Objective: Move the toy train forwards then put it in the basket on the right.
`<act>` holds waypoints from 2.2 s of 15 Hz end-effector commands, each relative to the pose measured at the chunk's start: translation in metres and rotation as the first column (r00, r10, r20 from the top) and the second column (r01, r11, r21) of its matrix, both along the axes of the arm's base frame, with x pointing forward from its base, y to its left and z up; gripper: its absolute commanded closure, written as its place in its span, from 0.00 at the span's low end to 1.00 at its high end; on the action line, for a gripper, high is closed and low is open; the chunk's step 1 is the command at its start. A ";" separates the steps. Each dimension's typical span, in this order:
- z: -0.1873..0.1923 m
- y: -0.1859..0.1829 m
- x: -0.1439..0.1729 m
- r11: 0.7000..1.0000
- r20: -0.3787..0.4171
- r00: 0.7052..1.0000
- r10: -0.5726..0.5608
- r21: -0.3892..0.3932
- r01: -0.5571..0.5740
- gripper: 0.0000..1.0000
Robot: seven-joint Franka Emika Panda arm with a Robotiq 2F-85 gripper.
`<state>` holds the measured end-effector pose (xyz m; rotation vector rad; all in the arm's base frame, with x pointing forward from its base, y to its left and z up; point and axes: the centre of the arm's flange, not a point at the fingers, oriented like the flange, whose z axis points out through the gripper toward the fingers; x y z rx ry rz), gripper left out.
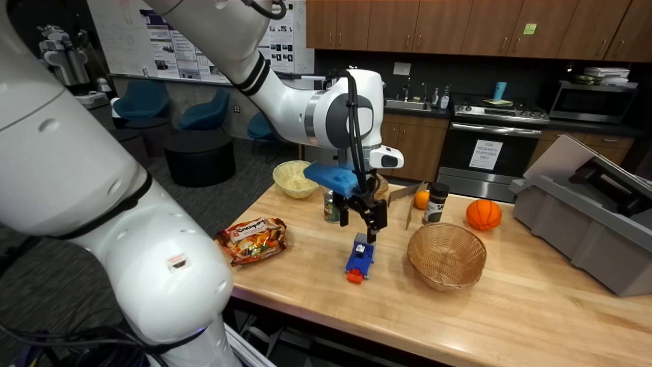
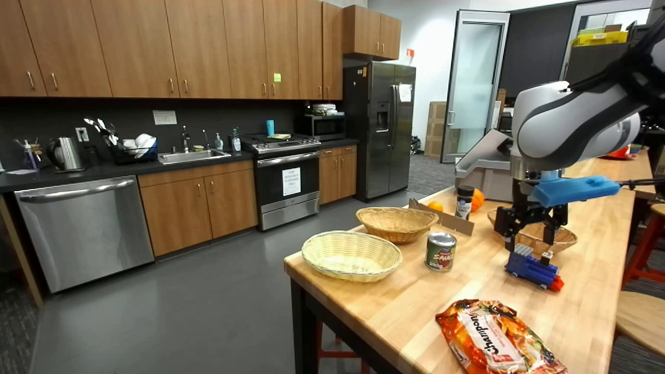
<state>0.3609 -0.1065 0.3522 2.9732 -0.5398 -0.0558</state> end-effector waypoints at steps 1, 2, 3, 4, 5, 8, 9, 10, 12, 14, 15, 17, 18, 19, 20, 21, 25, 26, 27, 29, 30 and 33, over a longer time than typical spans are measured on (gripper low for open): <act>-0.012 0.002 -0.008 0.999 -0.008 1.000 0.011 0.039 -0.011 0.00; -0.017 0.001 -0.010 0.999 -0.018 1.000 0.003 0.046 -0.002 0.00; -0.022 0.001 -0.011 0.999 -0.025 1.000 -0.004 0.052 0.005 0.00; -0.027 0.001 -0.012 0.998 -0.031 0.999 -0.012 0.053 0.014 0.00; -0.030 0.000 -0.013 0.998 -0.033 0.999 -0.017 0.058 0.019 0.00; -0.034 -0.003 -0.010 0.998 -0.028 0.999 -0.025 0.056 0.026 0.00; -0.036 -0.004 -0.009 0.998 -0.029 0.999 -0.027 0.054 0.028 0.00; -0.037 -0.005 -0.008 0.998 -0.029 0.999 -0.030 0.052 0.032 0.00; -0.040 -0.009 -0.008 0.998 -0.033 0.999 -0.043 0.044 0.044 0.00; -0.042 -0.019 -0.011 0.998 -0.038 0.997 -0.062 0.012 0.062 0.00; -0.041 -0.026 -0.015 0.997 -0.046 0.996 -0.073 -0.015 0.072 0.00; -0.040 -0.041 -0.023 0.995 -0.064 0.994 -0.085 -0.065 0.081 0.00; -0.042 -0.048 -0.025 0.993 -0.074 0.993 -0.091 -0.084 0.085 0.00; -0.044 -0.053 -0.028 0.992 -0.083 0.992 -0.098 -0.093 0.090 0.00; -0.045 -0.057 -0.031 0.990 -0.088 0.990 -0.108 -0.104 0.098 0.00; -0.045 -0.061 -0.033 0.988 -0.091 0.989 -0.113 -0.113 0.103 0.00; -0.046 -0.068 -0.035 0.985 -0.095 0.987 -0.128 -0.126 0.115 0.26; -0.045 -0.068 -0.034 0.985 -0.090 0.988 -0.129 -0.128 0.117 0.30; -0.041 -0.069 -0.032 0.985 -0.086 0.988 -0.129 -0.126 0.117 0.35; -0.035 -0.070 -0.028 0.985 -0.079 0.989 -0.127 -0.131 0.116 0.47; -0.031 -0.071 -0.026 0.984 -0.074 0.989 -0.125 -0.134 0.115 0.53; -0.017 -0.072 -0.020 0.983 -0.057 0.991 -0.121 -0.149 0.111 0.79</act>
